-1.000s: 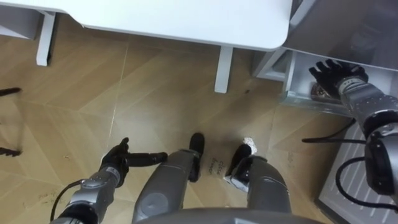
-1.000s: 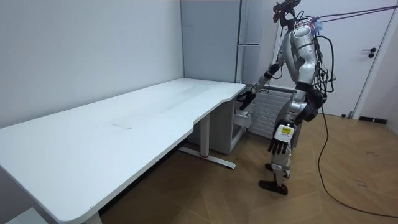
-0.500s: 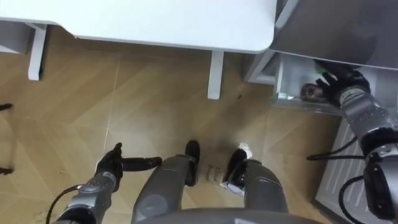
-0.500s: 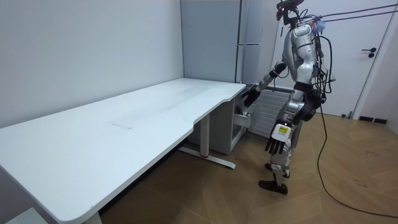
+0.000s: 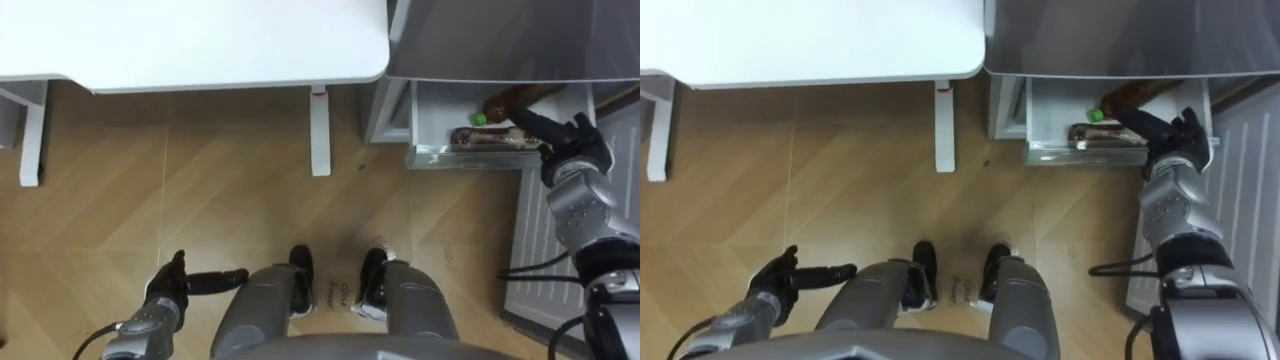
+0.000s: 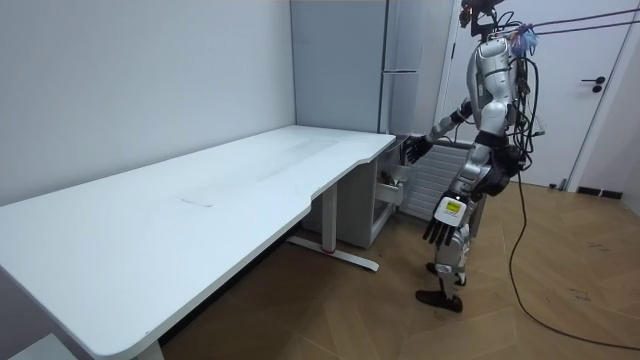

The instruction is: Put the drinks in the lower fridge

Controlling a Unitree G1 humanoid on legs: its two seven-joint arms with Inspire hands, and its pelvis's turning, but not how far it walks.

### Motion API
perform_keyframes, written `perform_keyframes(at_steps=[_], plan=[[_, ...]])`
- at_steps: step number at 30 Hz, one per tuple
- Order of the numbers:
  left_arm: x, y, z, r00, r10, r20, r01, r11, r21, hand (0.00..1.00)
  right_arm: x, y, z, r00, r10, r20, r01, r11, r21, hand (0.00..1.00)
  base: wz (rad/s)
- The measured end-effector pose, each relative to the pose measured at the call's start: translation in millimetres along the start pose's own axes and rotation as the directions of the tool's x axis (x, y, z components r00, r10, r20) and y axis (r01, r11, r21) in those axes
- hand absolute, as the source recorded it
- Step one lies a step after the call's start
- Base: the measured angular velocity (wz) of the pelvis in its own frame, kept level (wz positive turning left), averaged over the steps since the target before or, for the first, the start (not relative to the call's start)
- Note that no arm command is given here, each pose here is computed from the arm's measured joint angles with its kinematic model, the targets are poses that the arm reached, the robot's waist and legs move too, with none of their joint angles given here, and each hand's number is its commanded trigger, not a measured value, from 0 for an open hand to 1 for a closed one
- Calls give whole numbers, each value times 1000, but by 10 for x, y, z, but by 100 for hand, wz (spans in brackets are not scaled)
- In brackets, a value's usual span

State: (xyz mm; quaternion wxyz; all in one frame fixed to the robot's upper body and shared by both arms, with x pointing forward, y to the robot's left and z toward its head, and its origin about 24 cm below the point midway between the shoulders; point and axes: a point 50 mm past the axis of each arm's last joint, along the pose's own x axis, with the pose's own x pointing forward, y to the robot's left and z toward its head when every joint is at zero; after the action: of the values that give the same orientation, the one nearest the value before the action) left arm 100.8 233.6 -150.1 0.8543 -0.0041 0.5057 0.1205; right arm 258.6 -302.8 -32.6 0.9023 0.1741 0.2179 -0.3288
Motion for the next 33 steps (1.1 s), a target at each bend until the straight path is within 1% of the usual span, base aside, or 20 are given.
perform_keyframes(at_steps=[4,10,14,18,19,22,26,30,33], plan=[[-17,34,-62,1000,15,-18,-16,999,-49,0,-70,58,-45,998,-38,44,38,999,-12,0,-10],[-29,41,-104,999,25,-28,-26,998,-52,0,-144,-38,-266,990,-144,0,144,990,-6,0,1],[-38,39,-139,998,41,-40,-45,995,-84,0,-215,-160,-459,968,-243,-63,245,969,29,0,0],[-38,30,-143,998,46,-43,-50,995,-90,0,-255,-244,-594,949,-283,-137,295,952,81,0,1],[-37,27,-144,998,46,-43,-50,995,-90,0,-256,-254,-610,943,-291,-163,311,943,114,0,0],[-35,20,-135,998,43,-42,-47,995,-87,0,-239,-259,-652,927,-295,-230,341,921,191,0,2],[-27,4,-112,998,40,-38,-43,996,-79,0,-167,-170,-618,917,-268,-294,355,885,301,0,4],[-14,-8,-68,998,49,-29,-51,996,-72,0,-102,-94,-533,922,-226,-313,341,856,389,0,10],[7,-37,4,999,44,-15,-44,997,-63,0,-64,-65,-488,927,-181,-328,327,819,472,0,15]])
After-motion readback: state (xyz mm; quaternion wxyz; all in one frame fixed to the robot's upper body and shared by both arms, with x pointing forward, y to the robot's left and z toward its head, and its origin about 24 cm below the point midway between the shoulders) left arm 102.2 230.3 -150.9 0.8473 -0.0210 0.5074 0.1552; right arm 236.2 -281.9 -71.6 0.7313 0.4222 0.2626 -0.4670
